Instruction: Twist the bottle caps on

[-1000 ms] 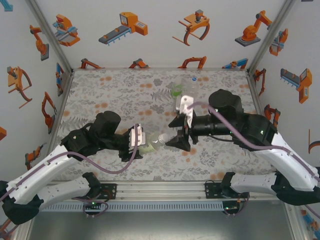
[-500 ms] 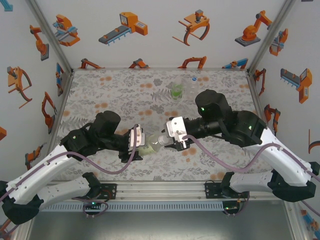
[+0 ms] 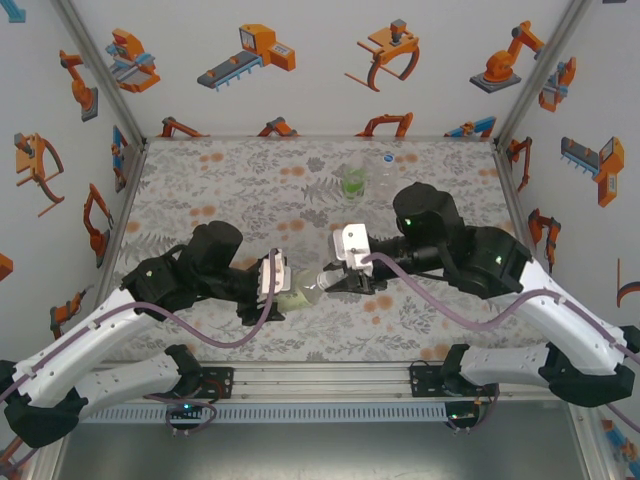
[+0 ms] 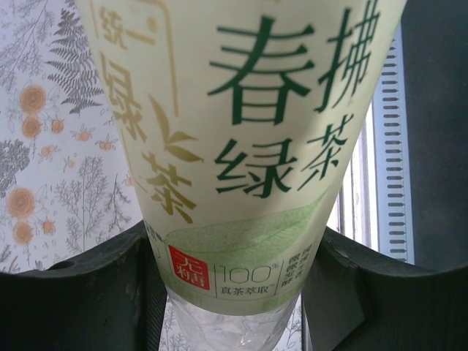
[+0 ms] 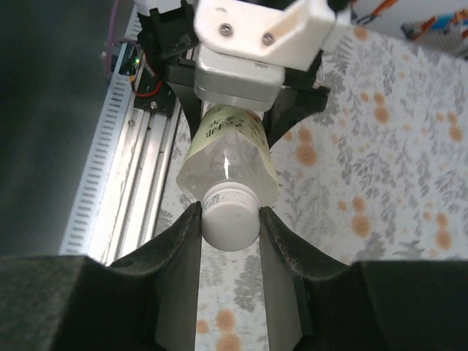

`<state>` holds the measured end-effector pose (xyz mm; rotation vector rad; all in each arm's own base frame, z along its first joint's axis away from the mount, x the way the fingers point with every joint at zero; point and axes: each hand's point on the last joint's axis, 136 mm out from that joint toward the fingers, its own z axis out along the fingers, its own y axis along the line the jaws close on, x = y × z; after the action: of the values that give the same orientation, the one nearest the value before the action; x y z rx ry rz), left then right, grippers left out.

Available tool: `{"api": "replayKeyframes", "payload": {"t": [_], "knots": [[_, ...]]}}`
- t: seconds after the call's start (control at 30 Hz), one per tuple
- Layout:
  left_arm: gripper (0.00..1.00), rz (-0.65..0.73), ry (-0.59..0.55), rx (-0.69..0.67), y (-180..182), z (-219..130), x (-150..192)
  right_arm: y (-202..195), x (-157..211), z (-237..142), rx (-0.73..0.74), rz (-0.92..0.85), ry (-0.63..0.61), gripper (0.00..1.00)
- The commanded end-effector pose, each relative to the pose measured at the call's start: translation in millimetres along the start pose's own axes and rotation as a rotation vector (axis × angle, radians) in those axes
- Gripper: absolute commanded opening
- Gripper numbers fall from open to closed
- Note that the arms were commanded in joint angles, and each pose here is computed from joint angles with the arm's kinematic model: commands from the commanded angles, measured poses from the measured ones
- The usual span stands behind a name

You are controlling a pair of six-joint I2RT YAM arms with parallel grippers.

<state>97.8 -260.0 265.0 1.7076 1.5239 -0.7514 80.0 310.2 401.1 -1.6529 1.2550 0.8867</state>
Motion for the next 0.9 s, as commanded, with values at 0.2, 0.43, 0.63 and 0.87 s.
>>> {"api": "replayKeyframes", "payload": {"t": [0.2, 0.43, 0.63, 0.87], "knots": [[0.00, 0.025, -0.045, -0.176, 29, -9, -14, -60, 57, -1, 0.449, 1.276, -0.138, 0.00], [0.00, 0.030, -0.024, -0.209, 38, -6, -12, -55, 95, -1, 0.500, 1.903, -0.278, 0.00], [0.00, 0.042, -0.019, -0.189, 35, -5, -11, -61, 78, -7, 0.505, 1.794, -0.261, 0.25], [0.00, 0.046, -0.025, -0.142, 25, -4, -9, -77, 29, -40, 0.523, 1.341, -0.275, 0.55]]}}
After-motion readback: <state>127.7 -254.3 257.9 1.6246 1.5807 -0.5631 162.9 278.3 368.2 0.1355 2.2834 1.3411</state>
